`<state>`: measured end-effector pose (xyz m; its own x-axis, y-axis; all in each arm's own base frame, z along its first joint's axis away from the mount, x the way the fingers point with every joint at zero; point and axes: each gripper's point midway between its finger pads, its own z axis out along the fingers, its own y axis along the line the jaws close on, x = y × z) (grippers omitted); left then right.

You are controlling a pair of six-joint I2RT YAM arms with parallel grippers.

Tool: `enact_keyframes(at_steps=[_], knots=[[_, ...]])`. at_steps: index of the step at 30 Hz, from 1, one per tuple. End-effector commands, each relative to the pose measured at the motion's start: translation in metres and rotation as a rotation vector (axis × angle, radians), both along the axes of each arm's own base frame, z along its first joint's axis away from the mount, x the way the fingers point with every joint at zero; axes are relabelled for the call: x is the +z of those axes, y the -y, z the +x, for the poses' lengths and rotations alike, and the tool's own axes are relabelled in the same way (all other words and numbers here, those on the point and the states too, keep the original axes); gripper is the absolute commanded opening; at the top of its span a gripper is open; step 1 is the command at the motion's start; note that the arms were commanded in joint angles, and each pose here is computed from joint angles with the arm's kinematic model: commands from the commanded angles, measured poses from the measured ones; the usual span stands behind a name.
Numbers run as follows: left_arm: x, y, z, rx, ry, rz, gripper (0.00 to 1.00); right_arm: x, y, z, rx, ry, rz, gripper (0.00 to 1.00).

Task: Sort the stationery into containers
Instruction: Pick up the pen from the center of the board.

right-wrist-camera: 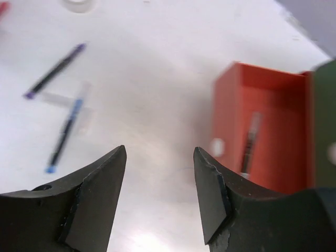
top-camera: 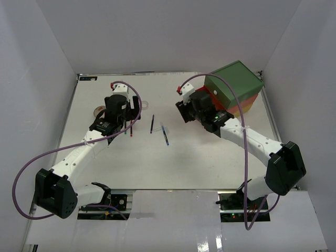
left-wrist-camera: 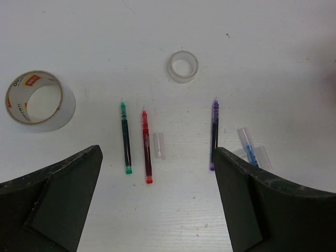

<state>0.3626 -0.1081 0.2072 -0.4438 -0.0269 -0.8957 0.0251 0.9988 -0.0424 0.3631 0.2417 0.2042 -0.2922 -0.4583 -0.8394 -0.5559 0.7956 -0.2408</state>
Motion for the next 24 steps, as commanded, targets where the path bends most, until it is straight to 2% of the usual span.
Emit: enact_keyframes(at_steps=[1,5,13,19,24], knots=[[0.005,-0.002,0.001,0.007,0.018,-0.004,0.98,-0.021,-0.044,-0.03,0.033,-0.085,0.129,0.61],[0.007,-0.004,0.0,0.02,0.023,-0.001,0.98,-0.065,-0.071,-0.045,0.0,-0.191,0.158,0.61],[0.008,-0.005,0.0,0.025,0.028,-0.002,0.98,-0.119,-0.117,-0.071,0.016,-0.302,0.132,0.6],[0.01,-0.006,0.0,0.027,0.032,-0.002,0.98,-0.152,-0.125,-0.078,-0.003,-0.349,0.082,0.55],[0.01,-0.007,-0.001,0.031,0.035,0.0,0.98,-0.175,-0.124,-0.078,-0.03,-0.372,0.052,0.47]])
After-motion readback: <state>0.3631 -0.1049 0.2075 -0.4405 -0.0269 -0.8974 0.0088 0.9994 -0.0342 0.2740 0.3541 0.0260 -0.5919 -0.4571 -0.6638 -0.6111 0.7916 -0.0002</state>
